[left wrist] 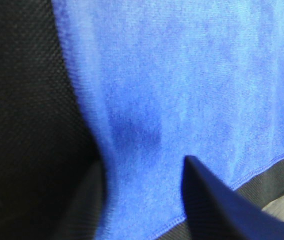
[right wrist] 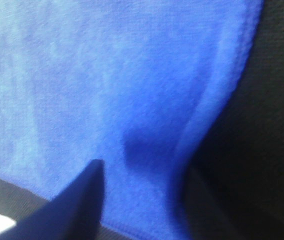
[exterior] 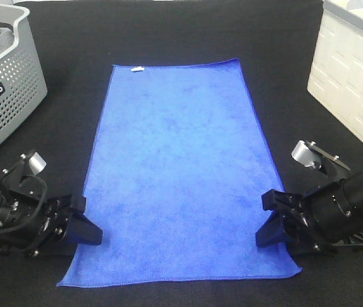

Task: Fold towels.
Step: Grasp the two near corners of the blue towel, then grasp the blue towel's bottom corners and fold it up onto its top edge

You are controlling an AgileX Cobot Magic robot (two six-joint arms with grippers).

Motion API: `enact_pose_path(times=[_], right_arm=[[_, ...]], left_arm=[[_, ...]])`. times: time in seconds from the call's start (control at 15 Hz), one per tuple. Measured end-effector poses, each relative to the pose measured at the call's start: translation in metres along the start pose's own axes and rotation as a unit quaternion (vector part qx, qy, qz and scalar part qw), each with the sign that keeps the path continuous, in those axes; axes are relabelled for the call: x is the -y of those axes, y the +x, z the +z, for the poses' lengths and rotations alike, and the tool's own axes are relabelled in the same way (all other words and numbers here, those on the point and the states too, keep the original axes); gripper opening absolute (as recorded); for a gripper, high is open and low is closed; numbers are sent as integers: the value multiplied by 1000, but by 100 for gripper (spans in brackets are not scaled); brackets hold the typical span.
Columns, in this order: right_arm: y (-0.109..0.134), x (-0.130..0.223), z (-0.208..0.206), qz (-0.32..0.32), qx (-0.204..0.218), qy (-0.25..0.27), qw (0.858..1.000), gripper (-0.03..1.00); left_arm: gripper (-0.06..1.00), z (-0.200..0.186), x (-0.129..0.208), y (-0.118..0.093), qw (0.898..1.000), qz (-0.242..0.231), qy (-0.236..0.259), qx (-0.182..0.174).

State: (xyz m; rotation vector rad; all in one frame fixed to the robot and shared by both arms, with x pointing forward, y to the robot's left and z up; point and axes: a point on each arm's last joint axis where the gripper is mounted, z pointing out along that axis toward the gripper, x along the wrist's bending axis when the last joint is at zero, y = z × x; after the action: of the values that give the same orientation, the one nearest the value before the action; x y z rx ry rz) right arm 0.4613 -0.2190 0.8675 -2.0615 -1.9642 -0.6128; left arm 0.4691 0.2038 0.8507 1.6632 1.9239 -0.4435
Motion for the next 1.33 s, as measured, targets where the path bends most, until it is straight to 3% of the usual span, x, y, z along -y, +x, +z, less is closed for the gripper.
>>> enact_pose_path(times=[0.13, 0.2, 0.27, 0.6, 0.87, 1.33], right_arm=[[-3, -1, 2, 1, 18, -10, 1000, 18], [-4, -2, 2, 1, 23, -14, 1000, 6], [-5, -2, 3, 5, 25, -14, 1000, 0], [3, 0, -11, -4, 13, -12, 1000, 0], [7, 8, -25, -11, 18, -1, 1000, 0], [8, 61, -45, 0, -10, 48, 999, 0]], left_arm=[[16, 5, 0, 3, 1000, -4, 4, -4], [4, 5, -1, 3, 1000, -4, 3, -4], [1, 5, -1, 3, 1000, -2, 2, -4], [0, -4, 4, -3, 999, 28, 29, 1], [0, -29, 8, -7, 999, 38, 12, 3], [0, -66, 55, -16, 997, 54, 52, 18]])
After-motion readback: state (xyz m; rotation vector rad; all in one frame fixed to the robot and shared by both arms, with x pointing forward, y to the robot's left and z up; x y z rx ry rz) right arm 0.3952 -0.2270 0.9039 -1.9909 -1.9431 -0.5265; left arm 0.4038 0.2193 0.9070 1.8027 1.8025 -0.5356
